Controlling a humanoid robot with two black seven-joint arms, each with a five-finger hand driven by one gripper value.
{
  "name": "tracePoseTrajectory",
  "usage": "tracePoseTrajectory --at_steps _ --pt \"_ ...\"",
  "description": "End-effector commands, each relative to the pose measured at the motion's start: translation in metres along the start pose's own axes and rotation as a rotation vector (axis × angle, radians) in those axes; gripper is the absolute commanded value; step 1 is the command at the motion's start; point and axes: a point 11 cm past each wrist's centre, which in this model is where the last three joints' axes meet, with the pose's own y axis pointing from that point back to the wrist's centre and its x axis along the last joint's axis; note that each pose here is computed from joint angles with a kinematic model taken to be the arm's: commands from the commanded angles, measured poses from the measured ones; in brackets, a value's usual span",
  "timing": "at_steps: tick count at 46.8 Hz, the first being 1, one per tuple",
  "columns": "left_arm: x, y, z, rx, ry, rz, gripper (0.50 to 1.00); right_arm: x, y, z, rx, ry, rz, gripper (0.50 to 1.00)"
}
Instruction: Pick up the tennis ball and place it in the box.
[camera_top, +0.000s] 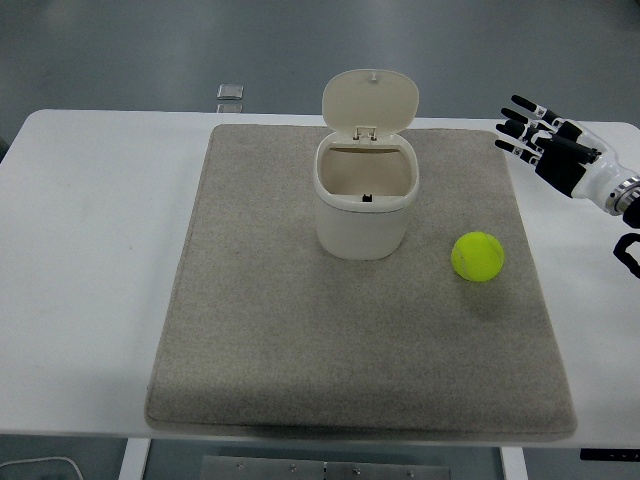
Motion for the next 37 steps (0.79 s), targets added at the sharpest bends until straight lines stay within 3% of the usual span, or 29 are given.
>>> tracePoseTrajectory --at_steps 1,37 --pt "-0.0004 0.0000 -0.0006 0.001 0.000 -0.001 0.992 0.0031 0.0020 -0.0028 0.003 0.005 0.005 0.917" --pt "0.0008 0.0000 0.0028 -0.004 -0.001 0.003 0.992 0.0085 0.0050 -0.0081 0.017 0.023 0.020 0.917"
